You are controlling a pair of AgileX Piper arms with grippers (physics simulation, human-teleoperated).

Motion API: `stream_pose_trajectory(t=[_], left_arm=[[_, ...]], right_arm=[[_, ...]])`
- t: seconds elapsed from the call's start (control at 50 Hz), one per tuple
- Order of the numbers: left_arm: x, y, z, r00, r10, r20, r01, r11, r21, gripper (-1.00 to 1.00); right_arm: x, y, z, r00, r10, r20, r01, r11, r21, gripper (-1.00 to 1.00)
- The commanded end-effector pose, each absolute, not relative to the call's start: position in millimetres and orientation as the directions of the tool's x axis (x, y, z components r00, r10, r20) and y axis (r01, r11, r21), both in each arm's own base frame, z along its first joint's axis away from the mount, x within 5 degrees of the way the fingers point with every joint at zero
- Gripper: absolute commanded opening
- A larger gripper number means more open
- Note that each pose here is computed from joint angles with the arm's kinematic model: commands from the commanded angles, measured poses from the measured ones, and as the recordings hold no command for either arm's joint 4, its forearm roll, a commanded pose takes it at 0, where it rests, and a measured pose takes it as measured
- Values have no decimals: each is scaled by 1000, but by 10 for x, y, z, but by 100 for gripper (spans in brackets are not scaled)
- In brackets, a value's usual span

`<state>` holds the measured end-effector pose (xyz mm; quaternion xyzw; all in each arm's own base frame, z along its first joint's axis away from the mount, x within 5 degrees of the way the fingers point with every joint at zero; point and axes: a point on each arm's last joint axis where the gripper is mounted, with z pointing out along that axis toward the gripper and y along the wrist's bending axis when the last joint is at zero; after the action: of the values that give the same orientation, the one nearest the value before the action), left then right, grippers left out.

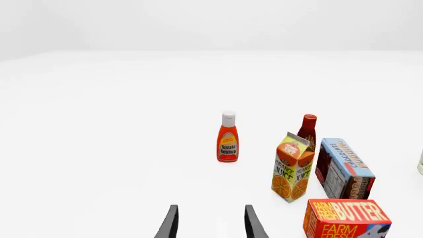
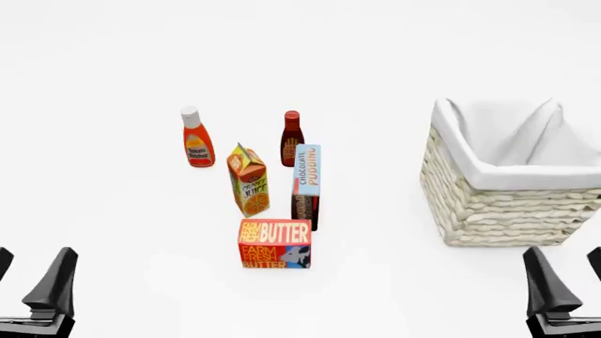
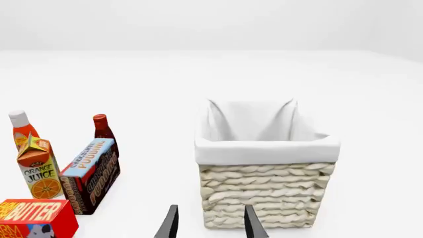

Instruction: Pick the butter and place it in the basket.

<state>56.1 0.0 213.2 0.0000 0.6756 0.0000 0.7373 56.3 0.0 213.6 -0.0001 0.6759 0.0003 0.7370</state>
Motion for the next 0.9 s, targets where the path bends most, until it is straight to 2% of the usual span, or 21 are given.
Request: stream_pose_trajectory(t=[0.02,0.5,0.68,0.74,0.86,0.9], left_arm=[[561,0,2132,87,0,-996,0,1000,0,100],[561,0,2132,87,0,-996,0,1000,0,100],[561,0,2132,87,0,-996,0,1000,0,100],[561,0,2132,87,0,-996,0,1000,0,100],[561,0,2132,87,0,-996,0,1000,0,100],[561,0,2132,87,0,-996,0,1000,0,100]], right_arm=[[565,1,2141,84,1,-996,-2,1000,1,100],[559,16,2183,77,-1,-997,-28,1000,-4,100],[516,40,2396,74,-5,-997,-76,997,-11,100],[513,51,2556,68,41,-997,-101,994,34,100],[463,67,3010,100,35,-994,-145,989,20,100],[502,75,3038,88,34,-996,-149,989,20,100]])
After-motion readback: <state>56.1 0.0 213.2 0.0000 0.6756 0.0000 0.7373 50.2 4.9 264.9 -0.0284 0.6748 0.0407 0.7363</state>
